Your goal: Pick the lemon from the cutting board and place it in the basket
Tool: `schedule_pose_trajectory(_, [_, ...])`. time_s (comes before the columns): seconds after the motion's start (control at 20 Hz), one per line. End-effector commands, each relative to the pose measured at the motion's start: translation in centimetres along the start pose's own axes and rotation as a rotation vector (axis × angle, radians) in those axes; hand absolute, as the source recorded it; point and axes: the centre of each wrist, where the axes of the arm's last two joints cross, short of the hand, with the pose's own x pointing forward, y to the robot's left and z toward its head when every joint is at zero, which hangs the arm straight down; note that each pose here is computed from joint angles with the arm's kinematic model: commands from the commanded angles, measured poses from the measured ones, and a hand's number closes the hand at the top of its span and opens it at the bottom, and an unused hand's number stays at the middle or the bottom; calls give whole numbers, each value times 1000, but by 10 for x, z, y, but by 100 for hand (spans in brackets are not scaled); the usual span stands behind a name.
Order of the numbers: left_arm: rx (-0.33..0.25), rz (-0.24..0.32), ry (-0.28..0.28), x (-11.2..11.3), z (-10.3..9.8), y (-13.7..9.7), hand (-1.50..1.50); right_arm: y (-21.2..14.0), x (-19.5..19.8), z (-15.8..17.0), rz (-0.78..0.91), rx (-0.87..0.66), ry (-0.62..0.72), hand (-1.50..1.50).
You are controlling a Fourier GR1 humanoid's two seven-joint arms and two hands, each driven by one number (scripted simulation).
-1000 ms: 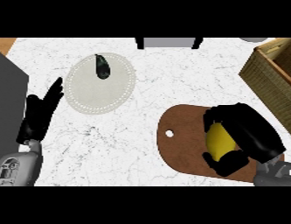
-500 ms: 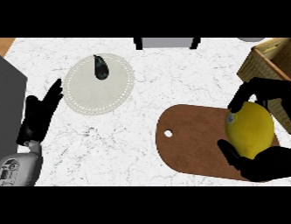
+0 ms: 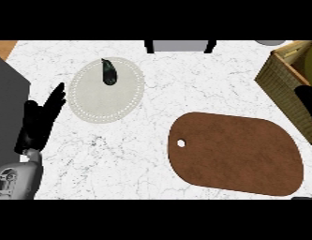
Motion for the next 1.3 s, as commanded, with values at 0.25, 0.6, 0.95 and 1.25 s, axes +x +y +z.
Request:
schedule_pose_trajectory(0.25, [-12,-1,-5,7,-1,-10,0,-85,24,-29,294,-79,199,150])
schedule_pose_trajectory(0.6, [-7,-11,-42,7,-5,-14,0,-117,3,-48,559,-41,357,150])
schedule_pose_trajectory(0.95, [-8,-7,-41,6,-3,9,0,-159,-75,-47,604,-88,415,150])
schedule_pose_trajectory(1.25, [-24,-14,-38,13,-1,-12,0,-161,-127,-59,554,-19,331,150])
